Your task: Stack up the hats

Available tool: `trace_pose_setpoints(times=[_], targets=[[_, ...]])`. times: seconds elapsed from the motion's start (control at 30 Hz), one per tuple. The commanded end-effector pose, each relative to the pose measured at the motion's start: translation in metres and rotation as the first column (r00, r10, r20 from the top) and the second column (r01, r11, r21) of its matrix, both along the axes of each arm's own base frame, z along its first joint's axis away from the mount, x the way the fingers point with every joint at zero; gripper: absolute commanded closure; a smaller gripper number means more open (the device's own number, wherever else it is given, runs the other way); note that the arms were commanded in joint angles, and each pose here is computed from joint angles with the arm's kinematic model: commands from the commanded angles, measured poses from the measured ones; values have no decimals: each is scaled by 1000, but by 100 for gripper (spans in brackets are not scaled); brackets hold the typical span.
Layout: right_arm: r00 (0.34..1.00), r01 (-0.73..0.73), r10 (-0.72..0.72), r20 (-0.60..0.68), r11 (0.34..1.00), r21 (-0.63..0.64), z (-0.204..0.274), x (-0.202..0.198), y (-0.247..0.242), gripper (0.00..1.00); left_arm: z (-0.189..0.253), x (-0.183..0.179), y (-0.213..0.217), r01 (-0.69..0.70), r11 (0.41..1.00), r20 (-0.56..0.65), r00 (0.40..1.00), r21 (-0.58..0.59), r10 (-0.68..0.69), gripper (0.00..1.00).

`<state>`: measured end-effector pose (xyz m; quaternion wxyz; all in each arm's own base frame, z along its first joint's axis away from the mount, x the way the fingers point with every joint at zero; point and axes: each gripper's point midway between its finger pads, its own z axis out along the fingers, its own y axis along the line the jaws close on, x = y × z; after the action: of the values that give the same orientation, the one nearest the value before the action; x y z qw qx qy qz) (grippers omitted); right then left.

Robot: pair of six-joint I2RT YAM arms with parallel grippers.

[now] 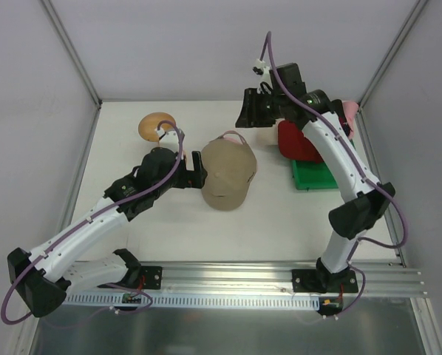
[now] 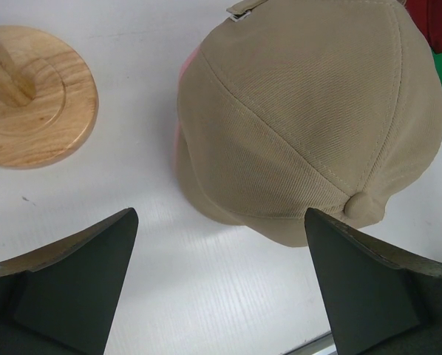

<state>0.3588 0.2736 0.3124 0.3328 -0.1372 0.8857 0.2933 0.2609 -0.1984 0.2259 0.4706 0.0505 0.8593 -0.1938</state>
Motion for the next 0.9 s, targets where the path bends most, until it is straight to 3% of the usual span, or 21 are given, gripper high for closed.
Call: trace_pose_setpoints(times=[0.0,0.33,0.87], targets=[[998,13,-21,-56,990,-142,-35,14,-8,56,7,2,-8,12,999,11,1000,-36,-12,2],[996,-8,-15,-84,963,-271,-79,40,-16,64,7,5,-8,6,1000,16,1000,-23,-6,2],[987,-65,17,-159,951,-301,-129,52,-9,68,3,4,-9,5,1000,0,1000,-26,-5,2]])
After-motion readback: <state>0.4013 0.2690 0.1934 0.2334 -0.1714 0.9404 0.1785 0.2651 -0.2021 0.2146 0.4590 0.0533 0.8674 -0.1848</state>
